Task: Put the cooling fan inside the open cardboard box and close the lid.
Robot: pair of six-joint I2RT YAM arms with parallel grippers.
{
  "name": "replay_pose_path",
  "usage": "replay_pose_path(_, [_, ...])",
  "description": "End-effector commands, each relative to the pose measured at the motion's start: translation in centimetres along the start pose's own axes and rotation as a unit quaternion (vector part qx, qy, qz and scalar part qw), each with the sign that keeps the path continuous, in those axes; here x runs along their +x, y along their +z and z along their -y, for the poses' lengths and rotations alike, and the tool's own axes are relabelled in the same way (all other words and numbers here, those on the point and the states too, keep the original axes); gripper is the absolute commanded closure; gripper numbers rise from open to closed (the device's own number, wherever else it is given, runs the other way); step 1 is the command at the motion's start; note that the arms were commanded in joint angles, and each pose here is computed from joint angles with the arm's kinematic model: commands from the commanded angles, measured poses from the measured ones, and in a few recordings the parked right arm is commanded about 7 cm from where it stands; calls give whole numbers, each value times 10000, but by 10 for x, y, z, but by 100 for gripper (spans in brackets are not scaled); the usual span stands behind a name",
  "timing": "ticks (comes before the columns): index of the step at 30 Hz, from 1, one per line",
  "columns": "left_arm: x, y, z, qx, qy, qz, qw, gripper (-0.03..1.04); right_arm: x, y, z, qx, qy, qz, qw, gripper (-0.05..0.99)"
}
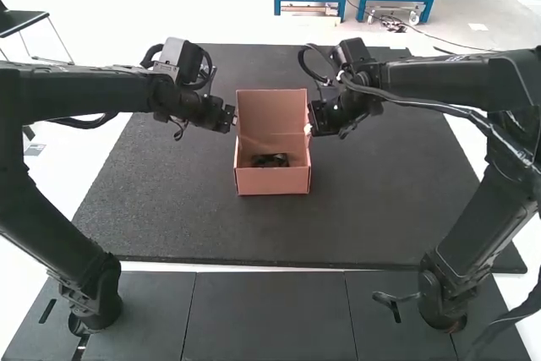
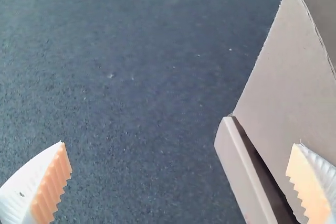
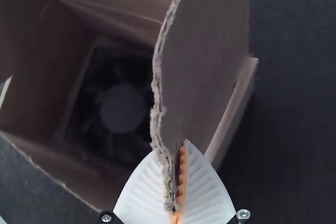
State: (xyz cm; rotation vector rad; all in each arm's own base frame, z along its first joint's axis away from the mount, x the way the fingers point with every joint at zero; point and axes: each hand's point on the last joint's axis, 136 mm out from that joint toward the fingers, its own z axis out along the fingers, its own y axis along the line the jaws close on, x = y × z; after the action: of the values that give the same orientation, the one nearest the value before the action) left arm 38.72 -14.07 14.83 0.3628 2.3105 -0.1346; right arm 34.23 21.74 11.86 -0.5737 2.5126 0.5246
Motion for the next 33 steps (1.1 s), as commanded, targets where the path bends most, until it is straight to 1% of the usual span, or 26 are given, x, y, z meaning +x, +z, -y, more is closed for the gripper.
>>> replay_pose_path(1, [1,-7,8,132,6,52,9999,4,-4,-5,-15,-208,-168,47,9996,96])
replay_pose_path(7, [4,-7,8,152,18,-25,9999,4,3,-5,-15,-219,-179,-87,9996,96])
replay_pose_path(14, [5,-9,13,190,56,-32,9998,4,7,-3,-22,-292,-200,-142,9993,96])
replay_pose_path(18, [4,-11,13,198,55,-17,9998,4,11,-1,-30,-414,-206,-202,9987,96])
replay_pose_path(22, [5,-12,12,190,72,-40,9998,4,16,0,-30,-408,-210,-264,9986,96])
replay_pose_path(30, [10,-19,11,182,92,-85,9998,4,43,6,-26,-332,-282,-647,9970,96])
replay_pose_path(33, [15,-20,11,181,94,-116,9997,4,48,8,-27,-343,-296,-699,9965,96])
